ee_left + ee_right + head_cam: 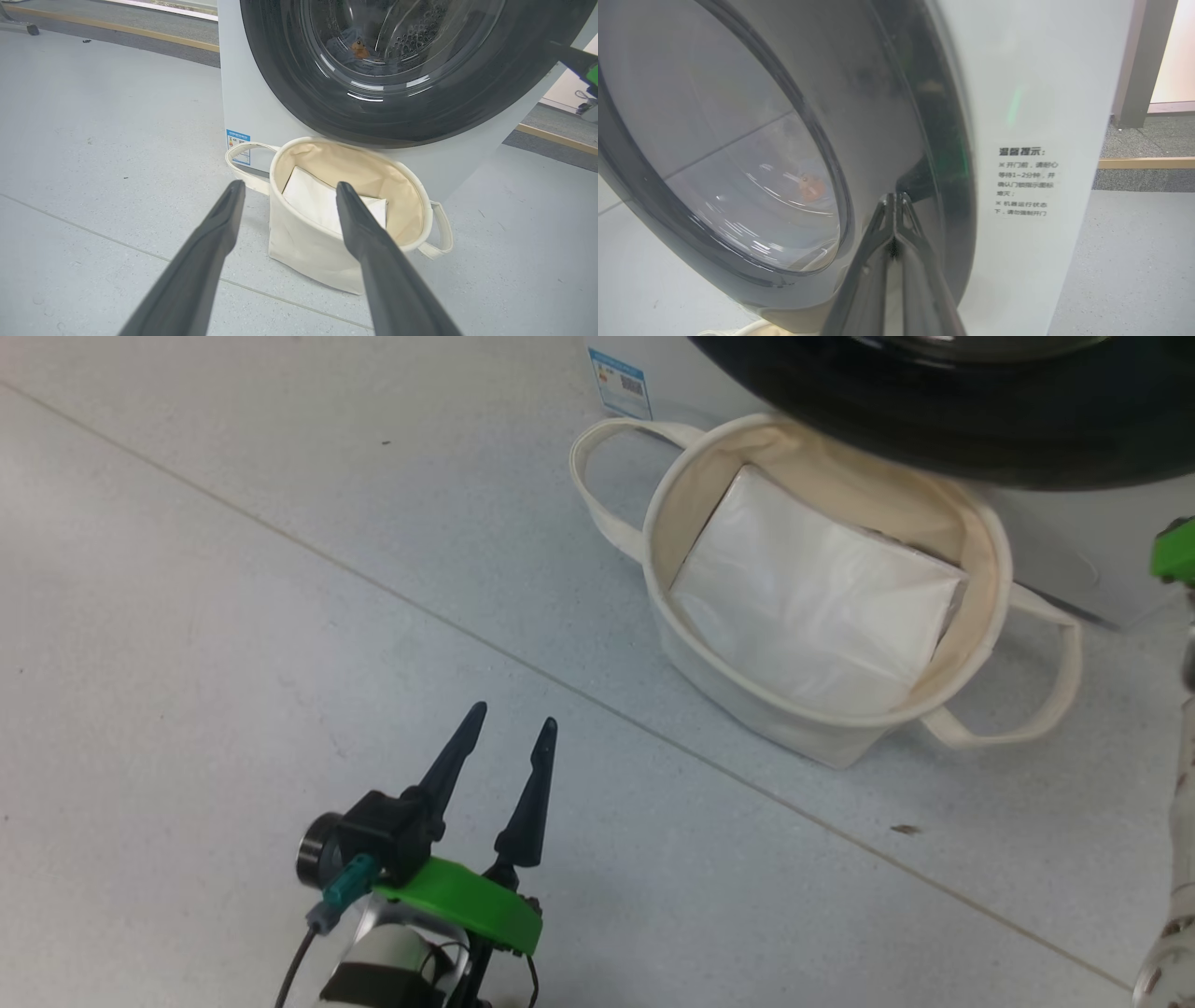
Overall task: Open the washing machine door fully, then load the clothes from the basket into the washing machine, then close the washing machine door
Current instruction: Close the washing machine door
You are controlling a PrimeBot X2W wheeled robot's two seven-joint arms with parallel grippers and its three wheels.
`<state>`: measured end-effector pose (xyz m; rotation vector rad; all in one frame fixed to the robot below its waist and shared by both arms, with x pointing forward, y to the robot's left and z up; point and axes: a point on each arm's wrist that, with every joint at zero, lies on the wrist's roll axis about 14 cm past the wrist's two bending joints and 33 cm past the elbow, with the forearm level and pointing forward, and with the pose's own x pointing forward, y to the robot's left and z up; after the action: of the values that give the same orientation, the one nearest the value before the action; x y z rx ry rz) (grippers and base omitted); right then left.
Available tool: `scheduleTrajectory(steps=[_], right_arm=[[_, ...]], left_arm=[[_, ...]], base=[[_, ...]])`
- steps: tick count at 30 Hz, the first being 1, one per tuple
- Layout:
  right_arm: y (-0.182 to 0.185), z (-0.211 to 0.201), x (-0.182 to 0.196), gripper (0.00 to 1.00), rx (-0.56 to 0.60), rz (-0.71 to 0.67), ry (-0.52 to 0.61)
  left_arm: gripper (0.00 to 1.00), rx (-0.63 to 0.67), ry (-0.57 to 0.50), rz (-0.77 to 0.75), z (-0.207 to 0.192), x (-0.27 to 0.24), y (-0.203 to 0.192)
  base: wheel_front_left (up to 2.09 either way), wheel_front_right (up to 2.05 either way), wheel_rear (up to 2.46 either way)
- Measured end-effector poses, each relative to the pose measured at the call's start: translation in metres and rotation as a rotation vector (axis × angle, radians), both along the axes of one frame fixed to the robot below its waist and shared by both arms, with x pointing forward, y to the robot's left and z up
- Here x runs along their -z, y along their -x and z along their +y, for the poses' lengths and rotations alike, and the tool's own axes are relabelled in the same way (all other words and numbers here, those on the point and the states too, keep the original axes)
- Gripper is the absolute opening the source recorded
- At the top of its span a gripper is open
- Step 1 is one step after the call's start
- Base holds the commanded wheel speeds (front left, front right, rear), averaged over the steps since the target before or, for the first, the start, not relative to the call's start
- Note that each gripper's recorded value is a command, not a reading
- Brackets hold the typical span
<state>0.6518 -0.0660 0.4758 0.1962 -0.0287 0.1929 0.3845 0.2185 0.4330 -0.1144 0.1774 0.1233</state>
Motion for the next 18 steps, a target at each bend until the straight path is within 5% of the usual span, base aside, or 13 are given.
scheduleTrajectory(steps=[18], right_arm=[[-0.023,0.013,0.007,0.00,-0.007,-0.019,0.015]], left_arm=[[1.00,-0.002,0.004,0.020,-0.005,0.007,-0.013]], base=[[0.00,0.00,0.00]])
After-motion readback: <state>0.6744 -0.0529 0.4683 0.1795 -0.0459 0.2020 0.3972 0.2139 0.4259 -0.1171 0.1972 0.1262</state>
